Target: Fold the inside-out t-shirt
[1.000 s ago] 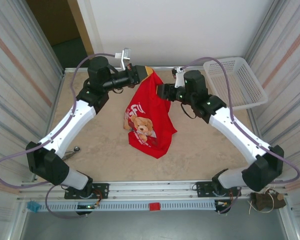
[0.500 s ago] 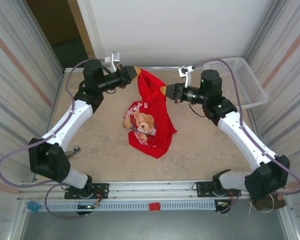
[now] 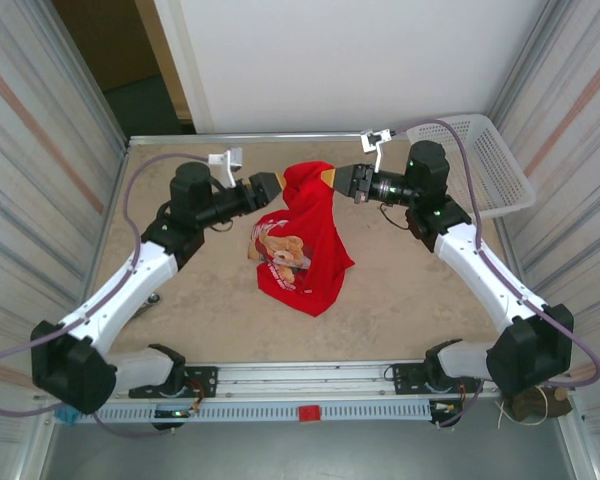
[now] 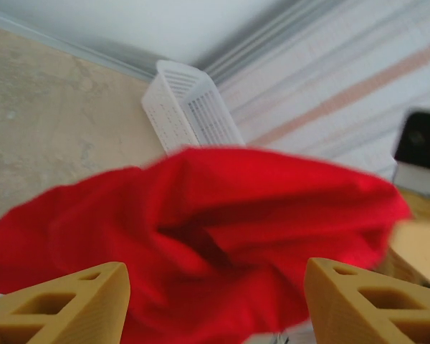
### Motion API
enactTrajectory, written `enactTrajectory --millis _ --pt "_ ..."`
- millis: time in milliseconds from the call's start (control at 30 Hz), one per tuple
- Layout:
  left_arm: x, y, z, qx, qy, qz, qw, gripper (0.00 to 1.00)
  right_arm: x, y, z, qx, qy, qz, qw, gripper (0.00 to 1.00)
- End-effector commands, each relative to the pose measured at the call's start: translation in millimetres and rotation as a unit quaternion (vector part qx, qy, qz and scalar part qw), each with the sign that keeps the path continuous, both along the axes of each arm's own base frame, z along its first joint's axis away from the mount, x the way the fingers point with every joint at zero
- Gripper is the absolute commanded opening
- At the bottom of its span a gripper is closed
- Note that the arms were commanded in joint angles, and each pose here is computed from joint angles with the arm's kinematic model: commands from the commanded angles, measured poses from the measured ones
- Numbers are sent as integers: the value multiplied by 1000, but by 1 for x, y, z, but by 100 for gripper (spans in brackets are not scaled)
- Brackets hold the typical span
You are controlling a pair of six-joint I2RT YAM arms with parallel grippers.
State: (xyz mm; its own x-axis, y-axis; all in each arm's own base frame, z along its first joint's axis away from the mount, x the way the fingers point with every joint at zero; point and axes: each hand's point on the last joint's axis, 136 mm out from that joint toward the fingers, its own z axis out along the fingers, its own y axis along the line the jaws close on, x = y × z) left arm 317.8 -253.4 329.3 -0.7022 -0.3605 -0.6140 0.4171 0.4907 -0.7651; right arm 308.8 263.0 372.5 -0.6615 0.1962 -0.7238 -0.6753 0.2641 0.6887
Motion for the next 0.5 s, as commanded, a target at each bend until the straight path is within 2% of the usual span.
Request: enactTrajectory --millis 0,233,467 --pt "4 9 -16 64 -26 43 997 67 -3 0 6 12 -8 10 1000 0" --pt "28 2 -23 115 -34 54 991 67 -7 -2 6 12 -7 7 1000 0" --pt "43 -13 -37 127 -31 36 991 67 -7 -2 7 13 -7 7 1000 0"
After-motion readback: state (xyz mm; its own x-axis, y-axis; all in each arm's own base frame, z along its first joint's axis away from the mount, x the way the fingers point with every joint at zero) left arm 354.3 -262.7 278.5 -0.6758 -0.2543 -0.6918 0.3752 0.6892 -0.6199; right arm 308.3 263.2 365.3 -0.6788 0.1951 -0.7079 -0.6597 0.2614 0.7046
